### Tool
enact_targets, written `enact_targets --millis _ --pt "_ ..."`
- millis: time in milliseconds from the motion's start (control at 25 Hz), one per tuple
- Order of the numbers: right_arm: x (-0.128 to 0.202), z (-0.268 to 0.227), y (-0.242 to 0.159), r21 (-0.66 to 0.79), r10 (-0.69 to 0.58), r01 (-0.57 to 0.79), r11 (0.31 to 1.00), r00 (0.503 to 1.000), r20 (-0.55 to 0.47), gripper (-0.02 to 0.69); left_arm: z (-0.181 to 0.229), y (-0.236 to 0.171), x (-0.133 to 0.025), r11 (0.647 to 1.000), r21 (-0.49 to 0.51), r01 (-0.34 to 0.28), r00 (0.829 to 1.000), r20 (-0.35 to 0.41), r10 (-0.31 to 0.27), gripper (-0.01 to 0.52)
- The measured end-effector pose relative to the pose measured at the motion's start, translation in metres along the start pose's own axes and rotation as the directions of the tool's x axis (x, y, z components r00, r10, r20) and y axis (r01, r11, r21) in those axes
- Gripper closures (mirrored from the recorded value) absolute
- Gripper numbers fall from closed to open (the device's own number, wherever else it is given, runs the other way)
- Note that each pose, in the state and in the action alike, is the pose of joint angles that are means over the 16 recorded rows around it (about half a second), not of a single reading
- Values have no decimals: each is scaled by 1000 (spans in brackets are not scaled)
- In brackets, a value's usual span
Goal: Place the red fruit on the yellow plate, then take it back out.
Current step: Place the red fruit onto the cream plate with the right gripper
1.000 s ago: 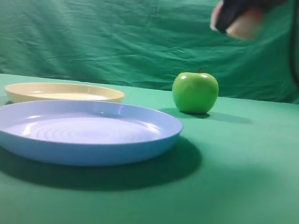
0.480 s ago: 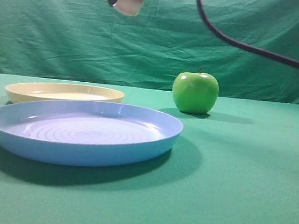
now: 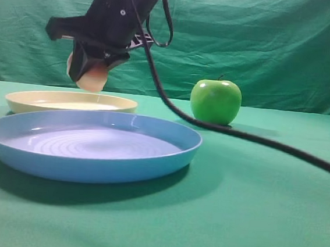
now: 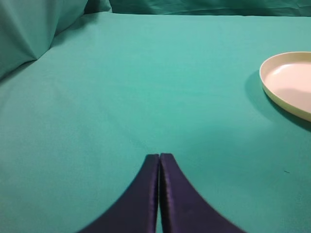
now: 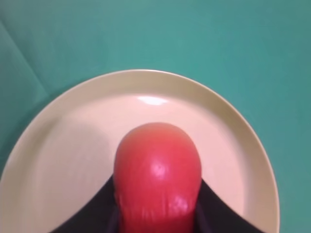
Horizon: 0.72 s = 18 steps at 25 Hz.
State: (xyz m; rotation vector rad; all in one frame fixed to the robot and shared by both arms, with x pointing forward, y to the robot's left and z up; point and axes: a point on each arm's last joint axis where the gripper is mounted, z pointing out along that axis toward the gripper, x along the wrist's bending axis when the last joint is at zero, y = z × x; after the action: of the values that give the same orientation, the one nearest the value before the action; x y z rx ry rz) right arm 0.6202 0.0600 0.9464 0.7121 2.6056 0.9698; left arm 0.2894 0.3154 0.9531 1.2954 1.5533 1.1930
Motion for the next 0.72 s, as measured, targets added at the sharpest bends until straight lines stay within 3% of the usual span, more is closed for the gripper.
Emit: enact_targets --millis 200,320,440,720 --pt "2 -8 3 14 0 0 1000 1000 -18 106 0 0 0 1000 0 0 1000 0 0 514" --pt "3 -24 10 24 -10 11 1000 1000 -30 96 0 0 0 1000 0 0 1000 0 0 514" --pt "4 -49 20 41 -25 27 999 999 -43 160 0 0 0 1000 0 0 1000 0 0 514" --pt "9 -128 39 103 -12 17 995 999 -51 433 0 0 0 1000 0 0 1000 0 0 514"
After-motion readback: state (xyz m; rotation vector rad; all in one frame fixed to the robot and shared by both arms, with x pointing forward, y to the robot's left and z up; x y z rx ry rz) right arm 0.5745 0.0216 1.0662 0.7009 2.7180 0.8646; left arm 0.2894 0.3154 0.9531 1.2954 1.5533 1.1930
